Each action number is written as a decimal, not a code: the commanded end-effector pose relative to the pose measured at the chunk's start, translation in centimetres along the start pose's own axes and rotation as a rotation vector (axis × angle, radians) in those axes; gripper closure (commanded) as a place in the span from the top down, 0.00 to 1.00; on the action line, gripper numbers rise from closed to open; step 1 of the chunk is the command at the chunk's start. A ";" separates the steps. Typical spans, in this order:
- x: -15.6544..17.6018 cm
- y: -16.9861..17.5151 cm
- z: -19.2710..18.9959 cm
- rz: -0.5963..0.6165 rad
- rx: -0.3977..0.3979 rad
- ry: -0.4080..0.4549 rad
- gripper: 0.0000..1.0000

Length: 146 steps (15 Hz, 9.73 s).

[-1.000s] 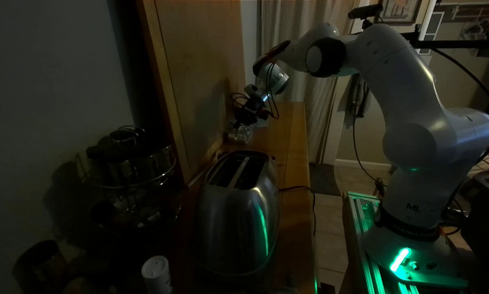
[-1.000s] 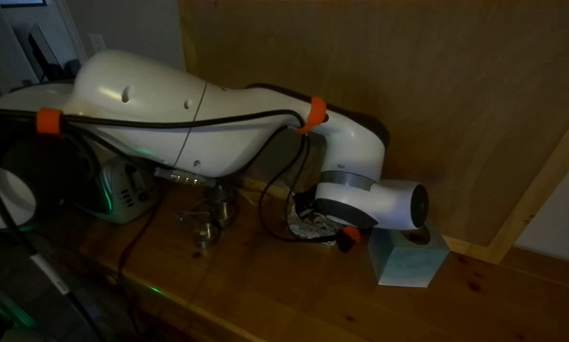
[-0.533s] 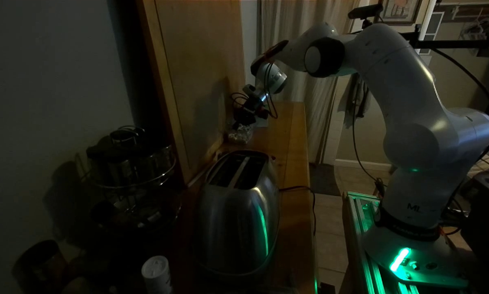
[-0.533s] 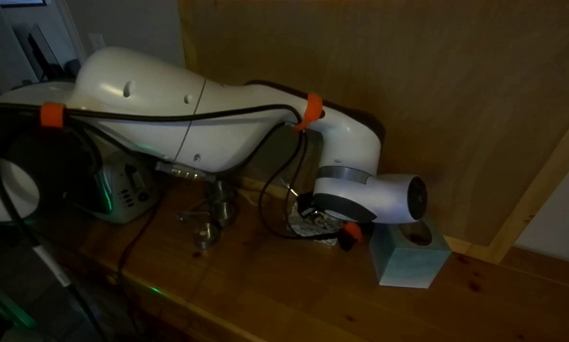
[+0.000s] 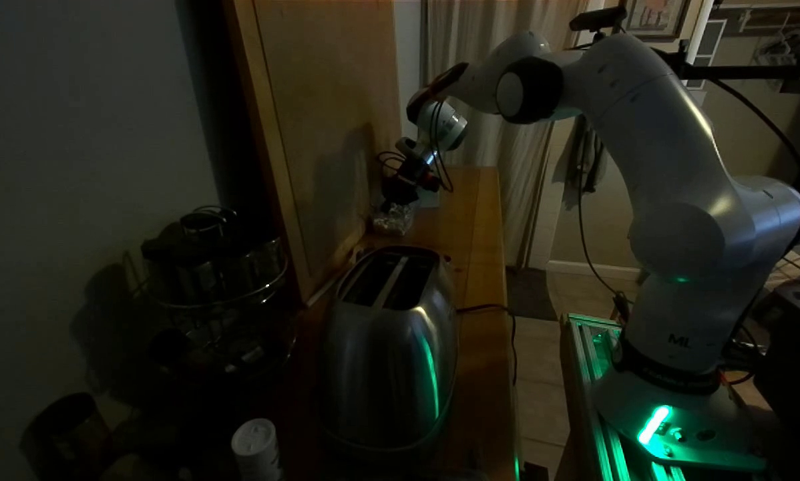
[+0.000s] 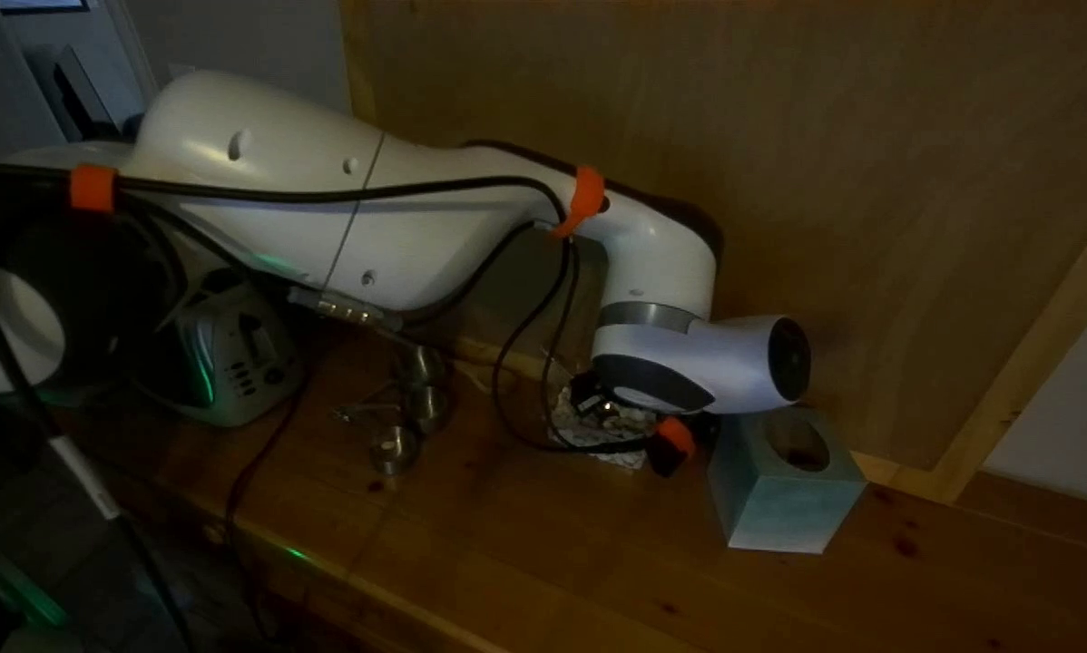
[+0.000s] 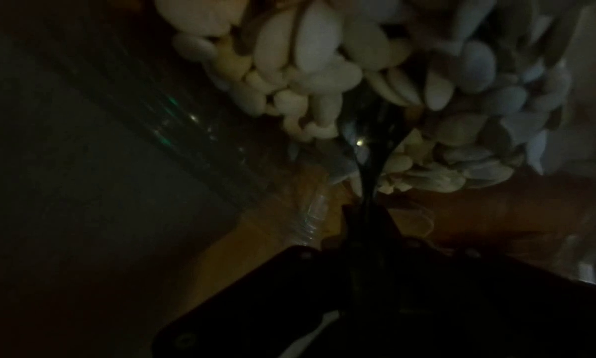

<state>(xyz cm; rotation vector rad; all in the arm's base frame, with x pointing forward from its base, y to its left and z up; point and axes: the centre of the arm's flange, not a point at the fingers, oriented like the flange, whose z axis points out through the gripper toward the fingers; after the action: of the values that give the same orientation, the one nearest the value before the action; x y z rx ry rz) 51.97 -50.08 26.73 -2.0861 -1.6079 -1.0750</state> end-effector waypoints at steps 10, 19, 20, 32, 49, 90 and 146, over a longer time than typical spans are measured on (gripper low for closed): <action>4.9 -1.9 0.6 -0.097 0.058 -0.167 0.02; 8.7 -2.7 -1.1 -0.179 0.112 -0.214 0.02; 9.3 -2.9 -1.3 -0.180 0.116 -0.225 0.02; 12.4 -4.7 1.3 -0.157 0.204 -0.208 0.07; 15.6 -10.3 7.1 -0.141 0.227 -0.272 0.02; 21.4 -15.9 8.0 -0.170 0.320 -0.300 0.02; 16.2 -16.8 8.1 -0.232 0.502 0.206 0.02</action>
<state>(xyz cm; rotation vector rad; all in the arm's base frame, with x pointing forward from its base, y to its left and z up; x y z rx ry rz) 40.50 -26.89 29.43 -1.5107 -1.8187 -0.7525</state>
